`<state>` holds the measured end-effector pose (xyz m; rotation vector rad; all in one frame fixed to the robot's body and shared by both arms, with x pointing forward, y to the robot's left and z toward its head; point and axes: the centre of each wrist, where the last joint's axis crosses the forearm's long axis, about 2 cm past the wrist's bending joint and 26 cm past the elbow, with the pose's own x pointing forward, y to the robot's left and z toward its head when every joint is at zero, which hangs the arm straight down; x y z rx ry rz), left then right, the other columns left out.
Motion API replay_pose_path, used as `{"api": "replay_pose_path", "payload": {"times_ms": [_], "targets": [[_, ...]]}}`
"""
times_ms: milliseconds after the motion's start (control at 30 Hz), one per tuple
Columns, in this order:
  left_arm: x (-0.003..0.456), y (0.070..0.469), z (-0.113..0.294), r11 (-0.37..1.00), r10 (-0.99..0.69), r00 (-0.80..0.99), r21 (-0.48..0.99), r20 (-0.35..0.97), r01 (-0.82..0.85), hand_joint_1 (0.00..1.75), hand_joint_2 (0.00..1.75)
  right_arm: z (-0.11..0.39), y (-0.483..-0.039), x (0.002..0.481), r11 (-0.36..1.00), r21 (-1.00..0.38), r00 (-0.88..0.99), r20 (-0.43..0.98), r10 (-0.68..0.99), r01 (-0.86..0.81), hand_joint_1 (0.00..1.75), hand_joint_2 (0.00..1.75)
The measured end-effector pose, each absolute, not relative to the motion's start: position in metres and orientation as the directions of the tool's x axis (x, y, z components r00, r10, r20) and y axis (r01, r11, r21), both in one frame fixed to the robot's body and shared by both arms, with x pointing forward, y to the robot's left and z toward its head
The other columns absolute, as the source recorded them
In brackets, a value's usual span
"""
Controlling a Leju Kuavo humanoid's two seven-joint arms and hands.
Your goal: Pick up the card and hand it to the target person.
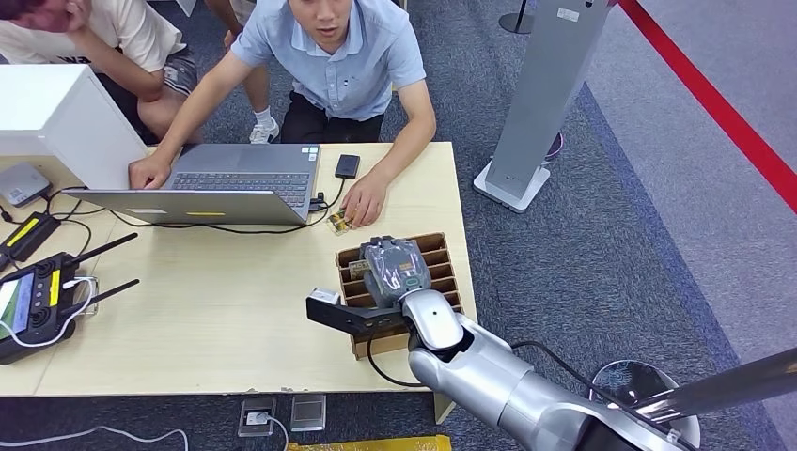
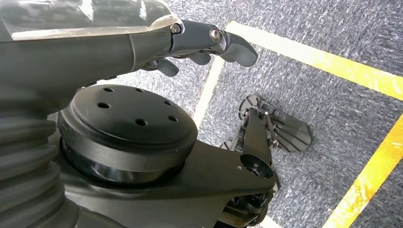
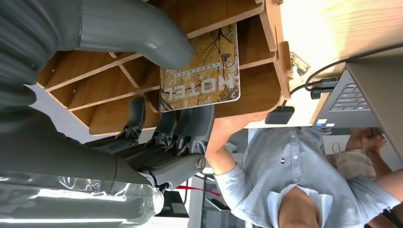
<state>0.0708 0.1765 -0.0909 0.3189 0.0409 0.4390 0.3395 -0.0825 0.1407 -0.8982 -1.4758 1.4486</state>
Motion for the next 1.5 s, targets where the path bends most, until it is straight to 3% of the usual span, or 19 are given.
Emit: {"api": "replay_pose_path", "payload": {"times_ms": [67,333,467,1033,1500], "targets": [[0.071,0.177,-0.091,0.856,0.424,0.905,0.313,0.029,-0.411,0.0,1.75,0.141,-0.083,0.34,0.072,-0.995,-0.37,0.094,0.924,-0.072,1.47,1.75],[0.07,0.177,-0.091,0.856,0.424,0.905,0.313,0.027,-0.411,0.0,1.75,0.142,-0.083,0.34,0.121,-0.991,-0.383,0.132,0.914,-0.055,1.51,1.75],[0.07,0.177,-0.091,0.857,0.422,0.906,0.314,0.027,-0.408,0.0,1.75,0.142,-0.083,0.34,0.14,-0.989,-0.388,0.146,0.91,-0.045,1.75,1.75],[0.069,0.177,-0.091,0.858,0.421,0.907,0.314,0.023,-0.407,0.0,1.75,0.154,-0.084,0.339,0.22,-0.973,-0.418,0.173,0.892,0.068,1.75,1.75],[0.068,0.176,-0.091,0.864,0.407,0.913,0.313,0.024,-0.394,0.0,1.75,0.222,-0.087,0.352,0.287,-0.913,-0.457,0.132,0.88,0.289,1.75,1.75]]}}
